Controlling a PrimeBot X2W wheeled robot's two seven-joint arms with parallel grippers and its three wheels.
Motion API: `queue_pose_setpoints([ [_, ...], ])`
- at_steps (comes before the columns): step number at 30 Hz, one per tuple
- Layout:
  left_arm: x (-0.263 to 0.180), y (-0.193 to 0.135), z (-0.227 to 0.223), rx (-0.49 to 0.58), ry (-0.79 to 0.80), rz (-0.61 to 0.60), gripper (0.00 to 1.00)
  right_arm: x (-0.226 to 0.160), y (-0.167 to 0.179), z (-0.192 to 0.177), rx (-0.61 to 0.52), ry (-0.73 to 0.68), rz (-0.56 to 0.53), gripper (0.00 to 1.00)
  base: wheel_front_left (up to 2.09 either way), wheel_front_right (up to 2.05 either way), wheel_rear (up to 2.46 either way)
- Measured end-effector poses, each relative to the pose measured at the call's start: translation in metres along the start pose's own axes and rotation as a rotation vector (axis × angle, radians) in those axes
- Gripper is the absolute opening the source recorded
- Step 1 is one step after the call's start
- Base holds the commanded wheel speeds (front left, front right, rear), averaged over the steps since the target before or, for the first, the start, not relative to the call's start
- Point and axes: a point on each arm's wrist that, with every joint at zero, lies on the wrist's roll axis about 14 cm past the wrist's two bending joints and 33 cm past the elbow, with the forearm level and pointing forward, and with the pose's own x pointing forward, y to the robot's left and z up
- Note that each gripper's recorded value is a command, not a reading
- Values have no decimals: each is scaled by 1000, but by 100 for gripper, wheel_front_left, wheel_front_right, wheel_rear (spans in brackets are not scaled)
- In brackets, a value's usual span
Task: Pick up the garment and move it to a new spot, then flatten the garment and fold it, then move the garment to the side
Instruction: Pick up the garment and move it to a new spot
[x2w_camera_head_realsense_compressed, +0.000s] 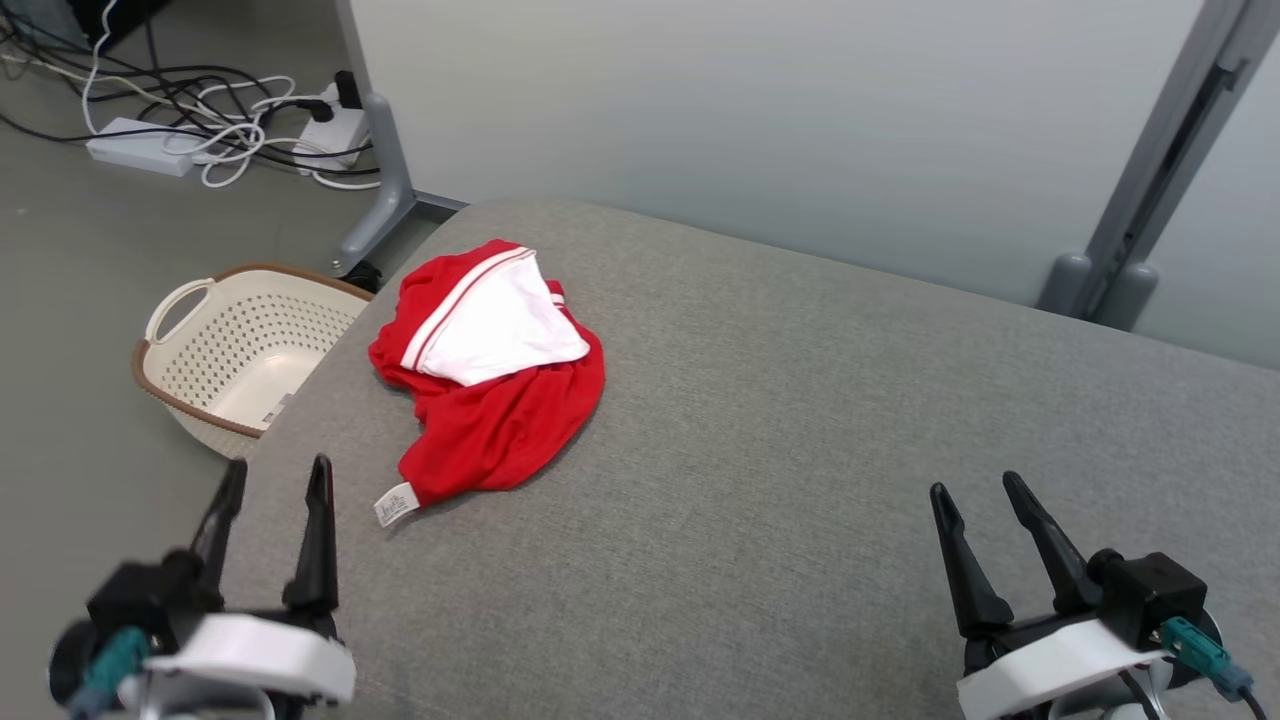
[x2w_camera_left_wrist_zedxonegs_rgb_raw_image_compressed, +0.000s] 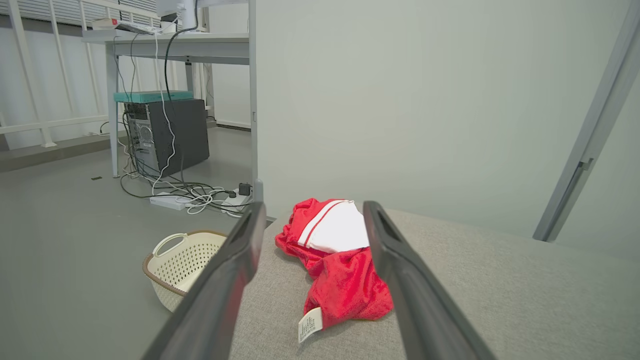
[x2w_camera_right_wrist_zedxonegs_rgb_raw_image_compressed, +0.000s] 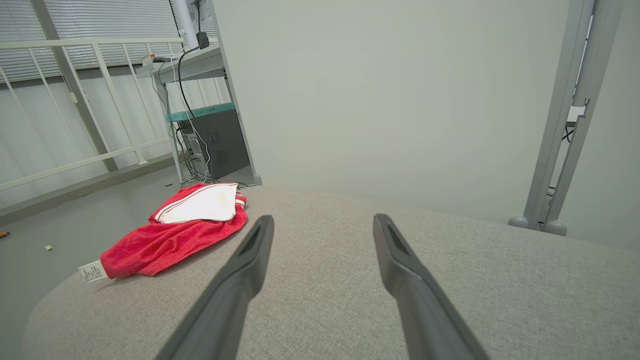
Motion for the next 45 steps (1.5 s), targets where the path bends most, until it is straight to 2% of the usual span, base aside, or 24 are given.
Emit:
queue_pose_setpoints([
  [4,30,-6,10,27,53,-67,100,1,-3,7,5,-24,-8,100,0,0,0],
  [11,85,-1,-11,25,288,-92,100,-1,-25,16,-3,-53,-63,100,0,0,0],
  [22,163,-20,-52,17,574,-118,100,-21,-83,13,-34,-31,-199,100,0,0,0],
  [27,168,-37,-106,9,773,-125,100,-33,-110,8,-46,-13,-264,100,0,0,0],
  [31,173,-47,-139,10,862,-122,100,-45,-130,2,-53,8,-320,100,0,0,0],
  [38,153,-50,-200,32,1077,-96,100,-63,-153,-6,-58,40,-395,100,0,0,0],
  [42,151,-50,-211,37,1126,-87,98,-68,-159,-11,-56,53,-416,100,0,0,0],
  [44,153,-51,-211,39,1120,-88,38,-68,-160,-12,-55,53,-420,100,0,0,0],
  [45,155,-51,-210,41,1113,-89,2,-68,-160,-12,-53,52,-420,100,0,0,0],
])
